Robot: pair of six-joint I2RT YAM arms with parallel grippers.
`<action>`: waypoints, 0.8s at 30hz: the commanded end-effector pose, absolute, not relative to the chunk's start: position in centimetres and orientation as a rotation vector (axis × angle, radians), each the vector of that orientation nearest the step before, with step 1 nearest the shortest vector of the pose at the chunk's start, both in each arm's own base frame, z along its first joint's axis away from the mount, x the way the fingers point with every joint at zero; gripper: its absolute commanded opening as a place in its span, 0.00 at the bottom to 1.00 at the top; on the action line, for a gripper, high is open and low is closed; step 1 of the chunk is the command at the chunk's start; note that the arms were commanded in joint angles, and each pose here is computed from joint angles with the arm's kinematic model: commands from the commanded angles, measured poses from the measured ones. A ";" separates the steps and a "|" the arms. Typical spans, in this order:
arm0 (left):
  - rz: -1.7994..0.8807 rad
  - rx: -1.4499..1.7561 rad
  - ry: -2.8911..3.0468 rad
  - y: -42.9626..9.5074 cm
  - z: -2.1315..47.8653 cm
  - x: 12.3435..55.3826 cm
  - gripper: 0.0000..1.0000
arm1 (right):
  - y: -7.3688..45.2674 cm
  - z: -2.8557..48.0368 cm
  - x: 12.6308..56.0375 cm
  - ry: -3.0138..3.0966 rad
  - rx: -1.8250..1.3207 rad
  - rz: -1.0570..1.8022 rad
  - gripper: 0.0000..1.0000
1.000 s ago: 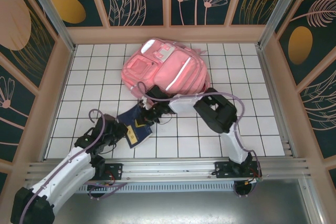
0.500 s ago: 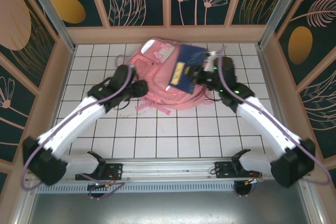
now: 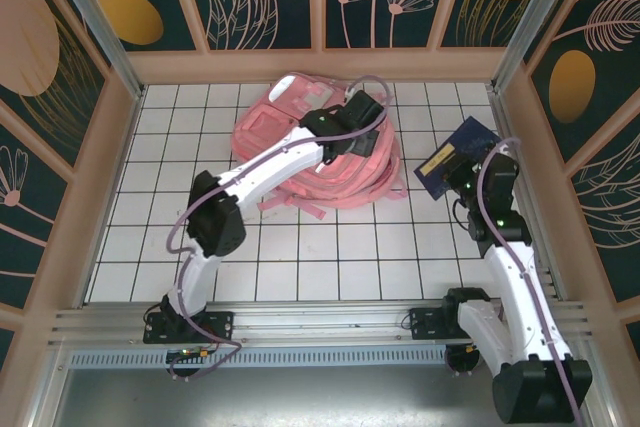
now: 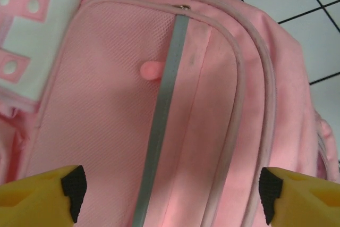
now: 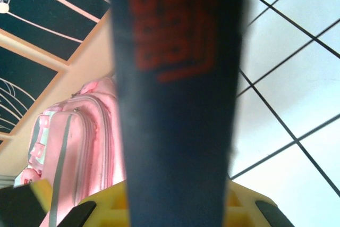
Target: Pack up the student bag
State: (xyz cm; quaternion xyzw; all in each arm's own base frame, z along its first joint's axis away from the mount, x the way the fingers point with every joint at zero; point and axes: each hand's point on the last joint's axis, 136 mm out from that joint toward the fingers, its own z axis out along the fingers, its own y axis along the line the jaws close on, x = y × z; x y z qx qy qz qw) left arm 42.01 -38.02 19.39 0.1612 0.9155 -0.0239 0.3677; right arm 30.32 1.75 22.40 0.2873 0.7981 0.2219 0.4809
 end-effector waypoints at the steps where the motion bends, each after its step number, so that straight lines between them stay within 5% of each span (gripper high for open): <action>1: 0.117 0.446 2.352 -36.3 19.0 43.2 0.91 | 2.2 24.0 30.4 1.874 0.669 0.605 0.00; 24: -0.161 0.449 2.519 -36.6 12.2 40.7 0.90 | 5.5 19.0 31.2 1.994 0.649 0.795 0.00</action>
